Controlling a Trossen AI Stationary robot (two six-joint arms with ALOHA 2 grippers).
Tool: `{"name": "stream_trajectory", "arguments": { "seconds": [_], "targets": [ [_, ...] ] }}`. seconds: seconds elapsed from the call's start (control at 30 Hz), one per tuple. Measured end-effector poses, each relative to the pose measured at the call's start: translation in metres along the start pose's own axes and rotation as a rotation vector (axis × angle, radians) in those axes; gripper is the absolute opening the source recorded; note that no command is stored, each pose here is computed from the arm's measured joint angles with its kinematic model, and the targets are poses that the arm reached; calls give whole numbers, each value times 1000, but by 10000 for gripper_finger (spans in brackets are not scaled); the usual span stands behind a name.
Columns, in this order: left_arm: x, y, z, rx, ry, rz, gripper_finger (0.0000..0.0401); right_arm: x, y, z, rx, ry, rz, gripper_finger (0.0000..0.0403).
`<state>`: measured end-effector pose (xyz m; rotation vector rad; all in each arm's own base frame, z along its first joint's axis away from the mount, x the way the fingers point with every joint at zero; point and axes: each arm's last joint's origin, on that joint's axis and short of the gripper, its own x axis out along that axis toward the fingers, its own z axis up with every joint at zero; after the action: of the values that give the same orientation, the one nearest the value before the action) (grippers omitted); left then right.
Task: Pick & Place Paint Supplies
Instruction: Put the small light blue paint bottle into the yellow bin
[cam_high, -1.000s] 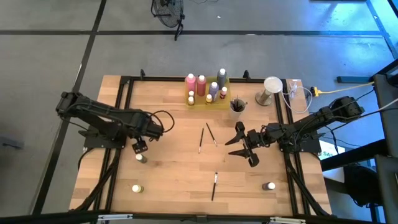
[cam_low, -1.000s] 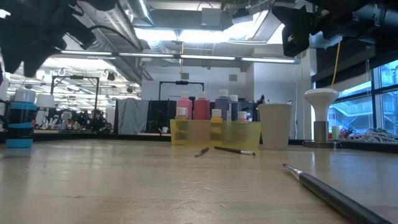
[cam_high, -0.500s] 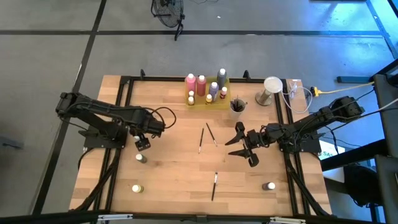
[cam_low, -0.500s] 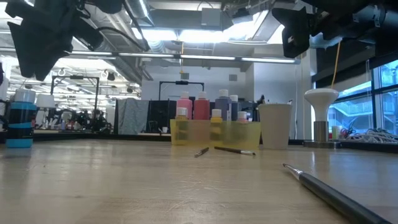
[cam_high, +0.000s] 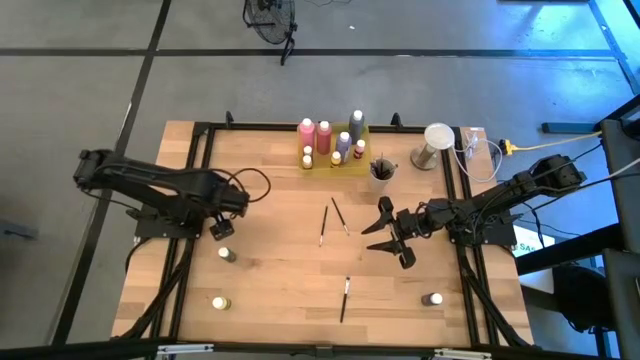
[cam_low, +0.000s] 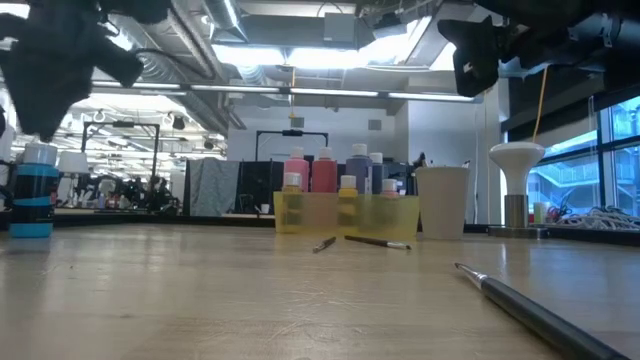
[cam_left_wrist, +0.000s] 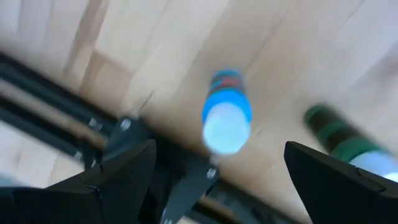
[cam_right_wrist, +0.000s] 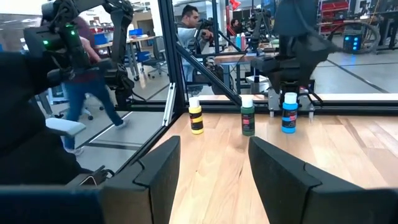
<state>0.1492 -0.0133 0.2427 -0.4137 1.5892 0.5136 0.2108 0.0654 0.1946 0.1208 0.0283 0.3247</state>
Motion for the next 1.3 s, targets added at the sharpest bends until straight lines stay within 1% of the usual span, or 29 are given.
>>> {"name": "stream_trajectory", "arguments": {
  "seconds": [0.13, 0.23, 0.3, 0.4, 0.63, 0.83, 0.93, 1.03, 1.17, 1.3],
  "targets": [
    [-5, -1, 2, -4, -87, -69, 352, 0, 0, 1, -1, -13, -2, 193],
    [-5, -1, 1, -1, -84, -73, 352, 0, 0, 2, -1, -22, -18, 193],
    [-5, -2, 0, 41, -66, -98, 352, 0, -1, 2, -1, -22, -24, 193],
    [-5, -4, -1, 66, -49, -124, 352, 0, -1, 2, -1, -23, -24, 193],
    [-5, -7, -4, 103, -114, -45, 352, 0, -1, 2, -1, -23, -26, 193],
    [-5, -10, -6, 59, -136, -23, 352, 0, -1, 1, -1, -17, -26, 193],
    [-6, -10, -6, 14, -174, 14, 352, 0, -1, 1, -1, -15, -27, 193],
    [-6, -9, -6, 0, -206, 45, 352, 0, -1, 1, -1, -15, -27, 193],
    [-6, -9, -6, -18, -199, 39, 352, 0, -1, 1, -1, -15, -27, 193],
    [-6, -10, -7, 30, -180, 24, 352, 0, -1, 1, 0, -15, -26, 193]
  ]
}}
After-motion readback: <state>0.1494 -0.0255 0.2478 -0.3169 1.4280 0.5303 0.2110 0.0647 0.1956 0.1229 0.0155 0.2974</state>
